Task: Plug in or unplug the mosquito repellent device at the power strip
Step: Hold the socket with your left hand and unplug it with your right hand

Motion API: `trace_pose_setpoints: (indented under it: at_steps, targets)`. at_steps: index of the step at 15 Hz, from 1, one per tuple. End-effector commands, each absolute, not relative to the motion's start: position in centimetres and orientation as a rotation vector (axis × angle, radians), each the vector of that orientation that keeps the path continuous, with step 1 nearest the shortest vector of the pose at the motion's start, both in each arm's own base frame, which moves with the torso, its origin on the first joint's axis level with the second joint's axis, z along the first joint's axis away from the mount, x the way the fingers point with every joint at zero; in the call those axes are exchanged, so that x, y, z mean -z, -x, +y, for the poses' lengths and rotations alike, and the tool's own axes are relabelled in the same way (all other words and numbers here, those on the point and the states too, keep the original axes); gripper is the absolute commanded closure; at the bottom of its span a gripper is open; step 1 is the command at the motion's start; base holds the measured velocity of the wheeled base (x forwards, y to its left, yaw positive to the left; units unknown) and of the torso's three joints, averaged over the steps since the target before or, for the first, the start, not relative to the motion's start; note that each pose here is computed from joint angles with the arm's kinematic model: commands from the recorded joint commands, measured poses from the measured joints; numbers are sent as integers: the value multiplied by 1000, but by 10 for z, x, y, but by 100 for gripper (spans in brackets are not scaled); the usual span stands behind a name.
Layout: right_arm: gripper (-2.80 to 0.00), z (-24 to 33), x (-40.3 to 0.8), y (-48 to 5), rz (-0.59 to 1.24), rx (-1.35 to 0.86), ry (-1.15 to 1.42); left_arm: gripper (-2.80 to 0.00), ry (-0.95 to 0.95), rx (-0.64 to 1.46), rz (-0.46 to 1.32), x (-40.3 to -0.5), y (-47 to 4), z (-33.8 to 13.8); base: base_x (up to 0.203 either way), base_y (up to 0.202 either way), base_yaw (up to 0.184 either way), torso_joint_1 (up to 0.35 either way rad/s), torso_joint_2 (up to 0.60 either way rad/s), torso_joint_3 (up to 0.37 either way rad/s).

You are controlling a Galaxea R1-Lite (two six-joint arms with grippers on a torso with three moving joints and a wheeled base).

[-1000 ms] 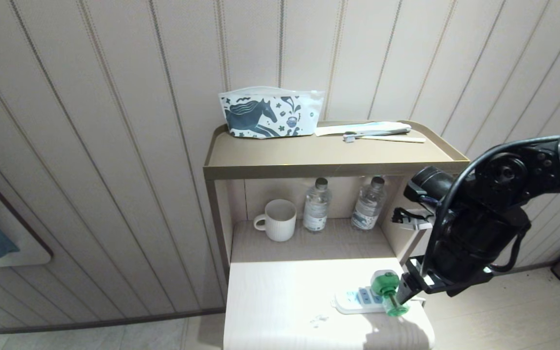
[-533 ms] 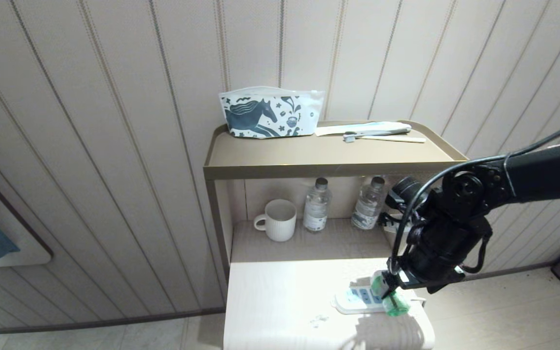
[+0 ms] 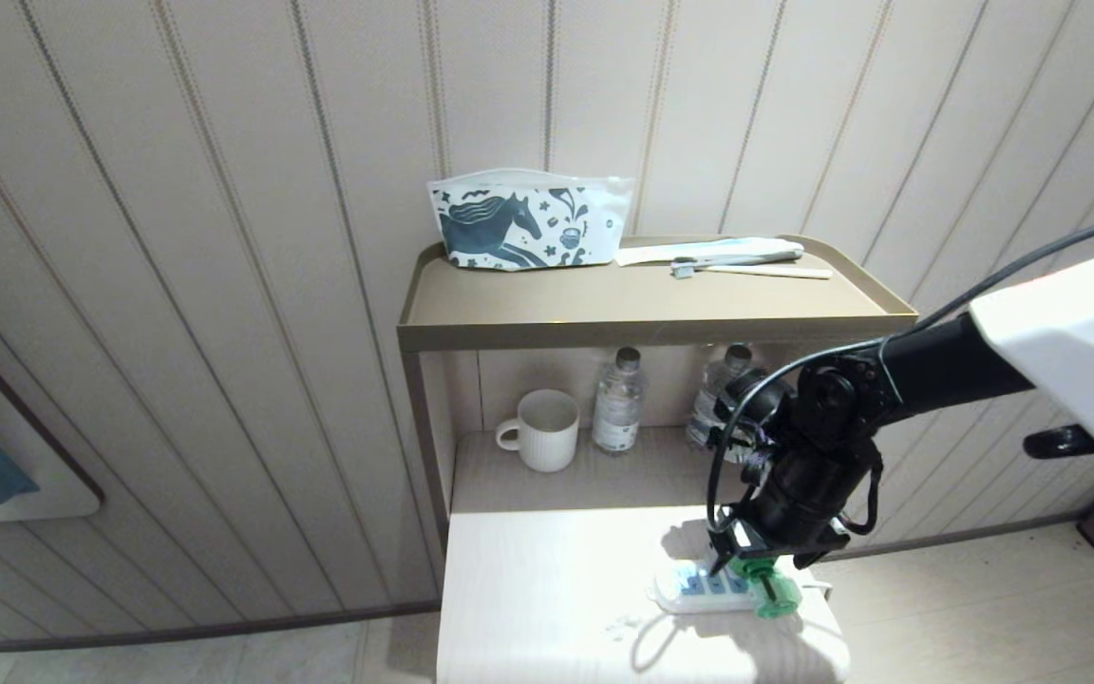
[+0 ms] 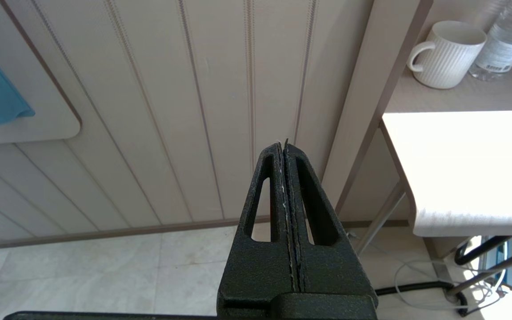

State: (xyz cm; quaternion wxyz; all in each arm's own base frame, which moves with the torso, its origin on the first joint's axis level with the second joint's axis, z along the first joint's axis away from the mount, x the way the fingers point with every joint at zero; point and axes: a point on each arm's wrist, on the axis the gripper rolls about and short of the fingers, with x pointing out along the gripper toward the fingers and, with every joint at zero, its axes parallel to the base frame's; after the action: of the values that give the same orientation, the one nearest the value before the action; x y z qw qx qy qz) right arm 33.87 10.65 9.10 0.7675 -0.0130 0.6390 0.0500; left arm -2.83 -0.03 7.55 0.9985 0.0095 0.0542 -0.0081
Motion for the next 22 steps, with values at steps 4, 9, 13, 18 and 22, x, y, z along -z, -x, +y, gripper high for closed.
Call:
trace_pose_setpoints:
  at_steps: [4,9,13,18,22]
  targets:
    - [-280,105,-70,-348,1438,-86,31,0,-19,16,110,-75,28,0,0,0,0,0,0,0]
    - [-280,97,-69,-352,1438,-71,16,0,-19,16,110,-75,28,0,0,0,0,0,0,0]
    - [-280,98,-63,-354,1451,-69,16,0,-19,16,110,-75,28,0,0,0,0,0,0,0]
    - [0,99,-57,-358,1460,-68,18,0,-19,16,110,-75,28,0,0,0,0,0,0,0]
    - [0,101,-52,-361,1465,-70,20,0,-19,16,110,-75,28,0,0,0,0,0,0,0]
